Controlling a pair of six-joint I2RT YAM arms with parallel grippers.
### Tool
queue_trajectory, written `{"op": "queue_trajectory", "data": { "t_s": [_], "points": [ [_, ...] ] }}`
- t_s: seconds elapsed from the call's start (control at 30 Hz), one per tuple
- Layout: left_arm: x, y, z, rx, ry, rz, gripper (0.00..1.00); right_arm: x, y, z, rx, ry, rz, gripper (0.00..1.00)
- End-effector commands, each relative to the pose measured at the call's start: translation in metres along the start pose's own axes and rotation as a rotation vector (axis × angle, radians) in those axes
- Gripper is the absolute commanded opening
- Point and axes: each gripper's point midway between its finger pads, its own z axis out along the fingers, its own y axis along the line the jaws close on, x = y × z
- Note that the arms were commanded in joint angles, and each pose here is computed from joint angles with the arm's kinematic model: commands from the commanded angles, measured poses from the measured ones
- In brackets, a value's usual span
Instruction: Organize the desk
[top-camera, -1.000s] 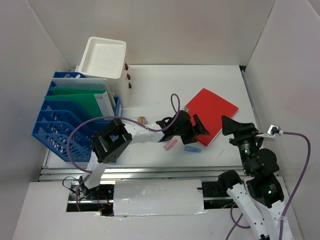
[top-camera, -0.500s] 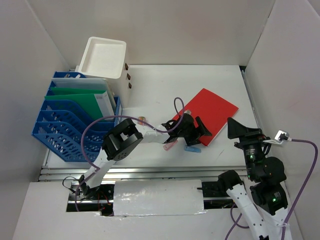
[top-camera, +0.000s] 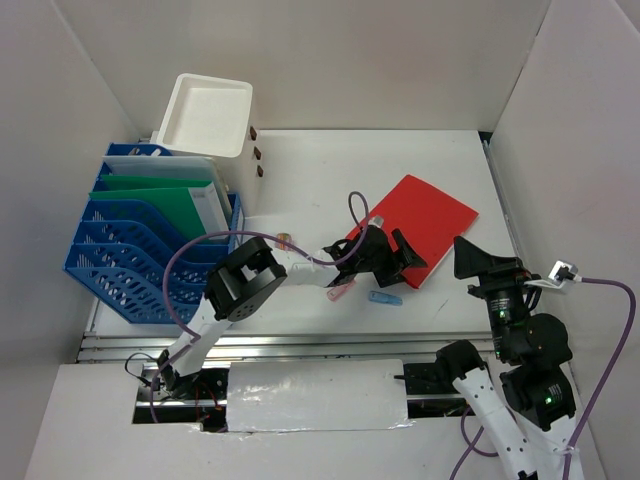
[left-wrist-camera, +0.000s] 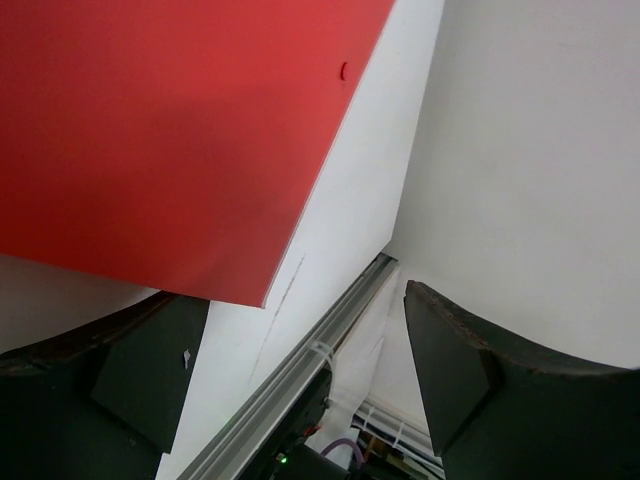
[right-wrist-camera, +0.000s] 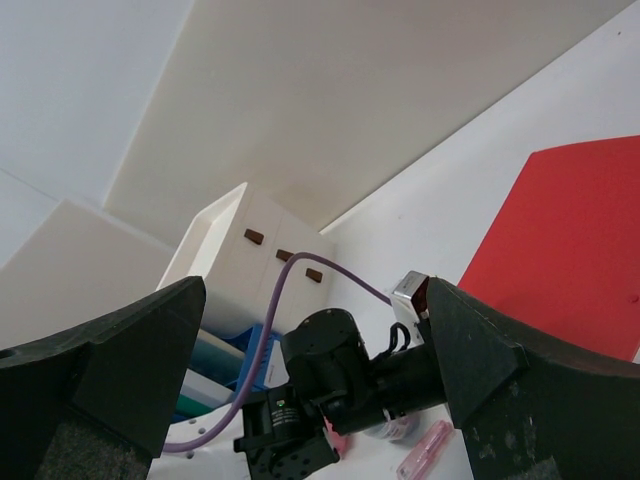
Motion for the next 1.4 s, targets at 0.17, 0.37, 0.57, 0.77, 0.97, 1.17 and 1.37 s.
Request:
{"op": "queue_trajectory", "data": {
  "t_s": [0.17, 0.37, 0.57, 0.77, 0.97, 1.17, 1.37],
  "points": [
    [-0.027, -0.006, 0.009, 0.125, -0.079, -0.071, 0.90, -0.005, 0.007, -0.004, -0.039, -0.018, 0.007, 1.00],
    [-0.039, -0.007, 0.010, 0.148, -0.141, -0.070, 0.87, -0.002, 0.007, -0.002, -0.050, -0.012, 0.007, 1.00],
    [-0.050, 0.008, 0.015, 0.163, -0.178, -0.090, 0.82, -0.003, 0.008, -0.004, -0.063, -0.018, 0.006, 1.00],
    [-0.061, 0.022, 0.021, 0.156, -0.223, -0.107, 0.67, -0.003, 0.009, -0.005, -0.072, -0.023, 0.004, 1.00],
    [-0.069, 0.024, 0.022, 0.152, -0.244, -0.124, 0.35, -0.001, 0.008, -0.004, -0.071, -0.018, 0.000, 1.00],
    [-0.078, -0.003, 0.014, 0.164, -0.246, -0.097, 0.00, 0.000, 0.006, -0.003, -0.071, -0.024, -0.004, 1.00],
    [-0.089, -0.073, -0.025, 0.242, -0.285, 0.000, 0.00, 0.006, -0.001, 0.004, -0.043, -0.025, -0.006, 1.00]
  ]
}}
